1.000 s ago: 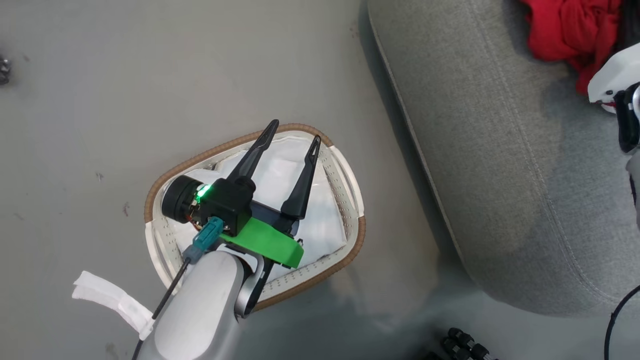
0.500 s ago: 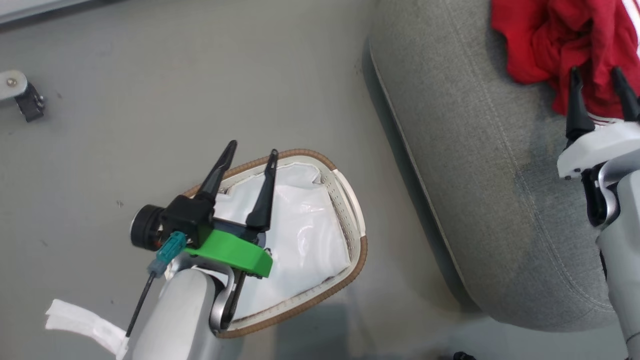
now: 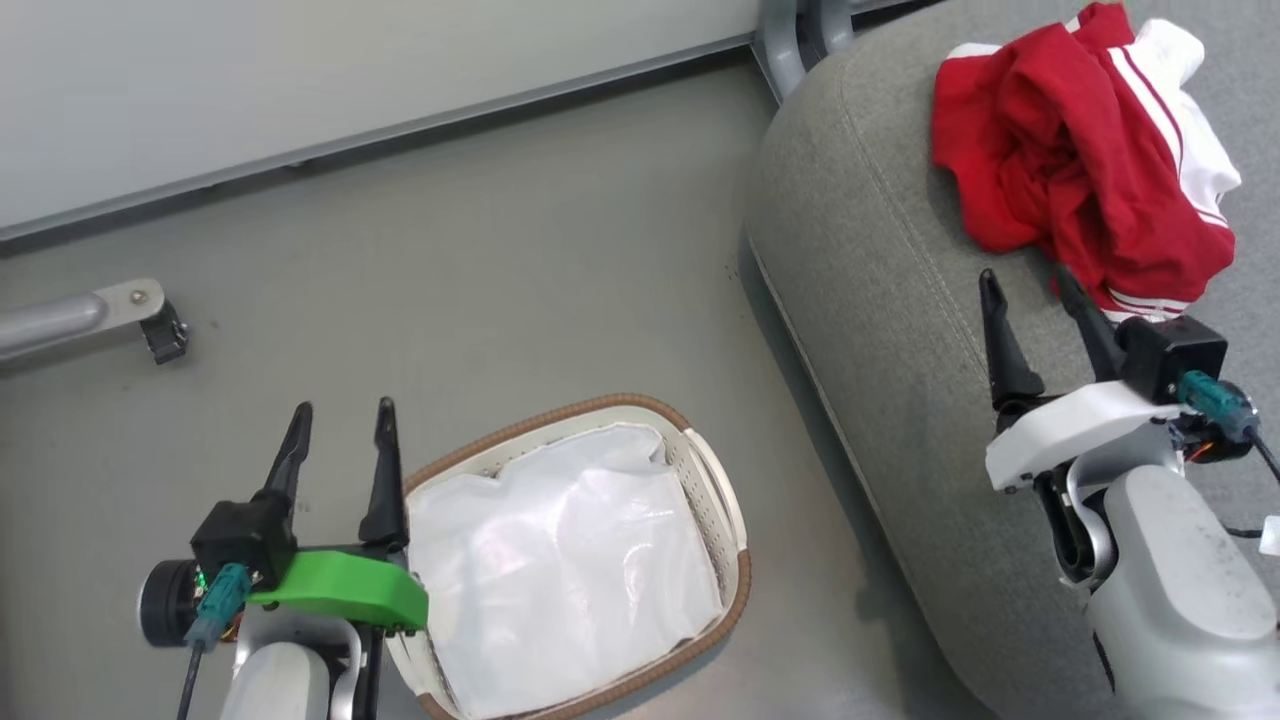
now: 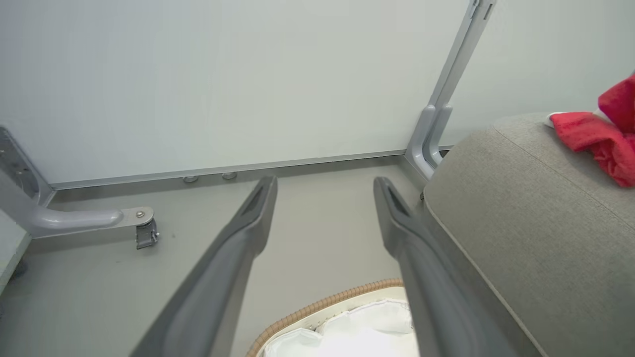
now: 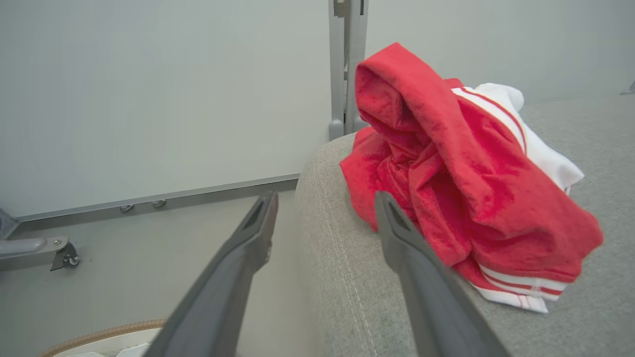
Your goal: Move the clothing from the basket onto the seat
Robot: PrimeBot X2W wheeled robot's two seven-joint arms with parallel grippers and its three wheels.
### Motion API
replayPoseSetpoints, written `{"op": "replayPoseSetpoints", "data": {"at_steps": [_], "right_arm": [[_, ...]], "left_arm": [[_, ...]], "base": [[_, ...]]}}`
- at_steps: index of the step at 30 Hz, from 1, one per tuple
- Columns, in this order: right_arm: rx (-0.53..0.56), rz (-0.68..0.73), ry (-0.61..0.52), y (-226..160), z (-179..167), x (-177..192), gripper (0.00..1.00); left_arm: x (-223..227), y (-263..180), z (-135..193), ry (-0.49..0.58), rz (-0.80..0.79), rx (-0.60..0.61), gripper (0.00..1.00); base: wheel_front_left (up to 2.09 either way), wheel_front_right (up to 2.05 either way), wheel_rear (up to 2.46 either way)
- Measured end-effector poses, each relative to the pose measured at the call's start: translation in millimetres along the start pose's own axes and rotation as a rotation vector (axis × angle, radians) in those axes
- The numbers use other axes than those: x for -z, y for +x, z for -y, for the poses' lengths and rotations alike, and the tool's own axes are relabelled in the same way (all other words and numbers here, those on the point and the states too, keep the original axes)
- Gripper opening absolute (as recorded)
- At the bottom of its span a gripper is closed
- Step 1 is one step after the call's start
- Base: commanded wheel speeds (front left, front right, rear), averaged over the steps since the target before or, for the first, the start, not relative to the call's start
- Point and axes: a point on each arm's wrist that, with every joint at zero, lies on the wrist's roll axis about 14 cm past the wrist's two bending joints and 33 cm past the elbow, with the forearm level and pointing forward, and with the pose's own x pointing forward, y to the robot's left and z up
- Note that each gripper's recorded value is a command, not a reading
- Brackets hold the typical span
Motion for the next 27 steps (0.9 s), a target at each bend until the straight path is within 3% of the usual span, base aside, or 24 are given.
{"op": "replayPoseSetpoints", "data": {"at_steps": [13,27], "right_arm": [[-0.146,0.02,0.097,-23,-79,2,1.0],[-0.214,-0.016,0.115,-61,-108,14,1.0]], "left_arm": [[-18,-73,-74,0.072,0.027,-0.27,1.0],[-29,-126,-83,0.043,0.079,-0.337,1.0]], "base": [[0.0,0.0,0.0],[0.0,0.0,0.0]]}}
